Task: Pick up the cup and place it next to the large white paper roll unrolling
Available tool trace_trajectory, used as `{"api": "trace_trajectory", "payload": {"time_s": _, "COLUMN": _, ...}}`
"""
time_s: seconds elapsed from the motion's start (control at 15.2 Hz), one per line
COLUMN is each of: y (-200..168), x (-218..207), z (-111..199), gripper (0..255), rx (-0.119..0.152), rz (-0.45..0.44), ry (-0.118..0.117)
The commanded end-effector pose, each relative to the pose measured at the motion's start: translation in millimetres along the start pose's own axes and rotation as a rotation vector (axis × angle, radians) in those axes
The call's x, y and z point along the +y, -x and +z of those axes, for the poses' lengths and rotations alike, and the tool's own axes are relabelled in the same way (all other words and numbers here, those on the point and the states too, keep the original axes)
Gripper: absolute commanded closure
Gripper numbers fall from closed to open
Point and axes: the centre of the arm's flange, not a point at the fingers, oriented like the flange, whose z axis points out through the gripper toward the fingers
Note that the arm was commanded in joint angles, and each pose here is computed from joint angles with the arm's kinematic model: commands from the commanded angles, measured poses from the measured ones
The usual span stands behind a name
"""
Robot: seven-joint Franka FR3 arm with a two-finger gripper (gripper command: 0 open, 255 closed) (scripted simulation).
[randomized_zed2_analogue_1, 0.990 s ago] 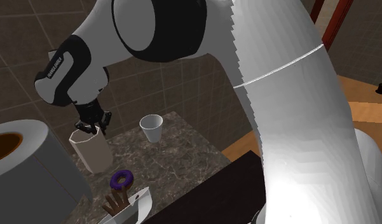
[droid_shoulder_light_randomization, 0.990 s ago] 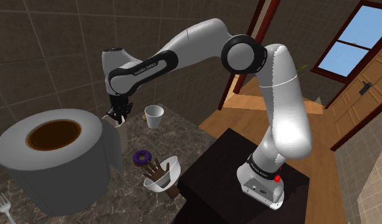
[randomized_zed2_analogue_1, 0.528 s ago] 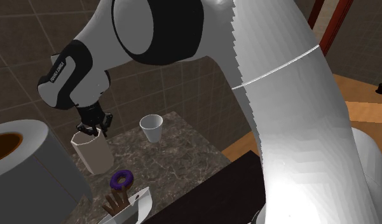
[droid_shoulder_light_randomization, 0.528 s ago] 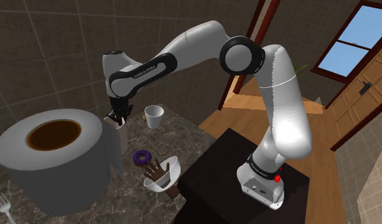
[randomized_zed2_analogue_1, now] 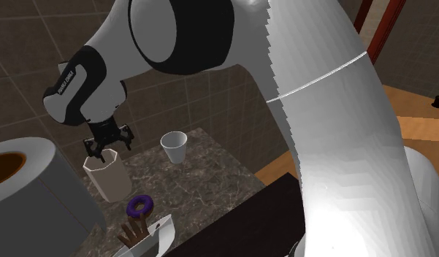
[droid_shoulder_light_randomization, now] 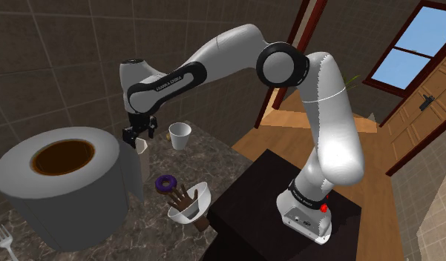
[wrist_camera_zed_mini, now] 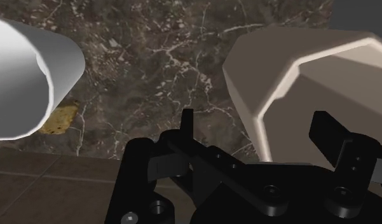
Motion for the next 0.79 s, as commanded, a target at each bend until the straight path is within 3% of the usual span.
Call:
{"api": "trace_trajectory", "payload": {"time_s": 0.0, "y": 0, "x": 0, "z": -13, "gripper": 0, "rx": 0.000, "rz": 0.000, "ry": 0.000}}
{"api": "trace_trajectory", "payload": {"time_s": 0.2, "y": 0, "x": 0, "z": -50, "gripper": 0, "rx": 0.000, "rz": 0.000, "ry": 0.000}}
{"api": "trace_trajectory", "payload": {"time_s": 0.73, "y": 0, "x": 0, "z": -50, "gripper": 0, "rx": 0.000, "rz": 0.000, "ry": 0.000}}
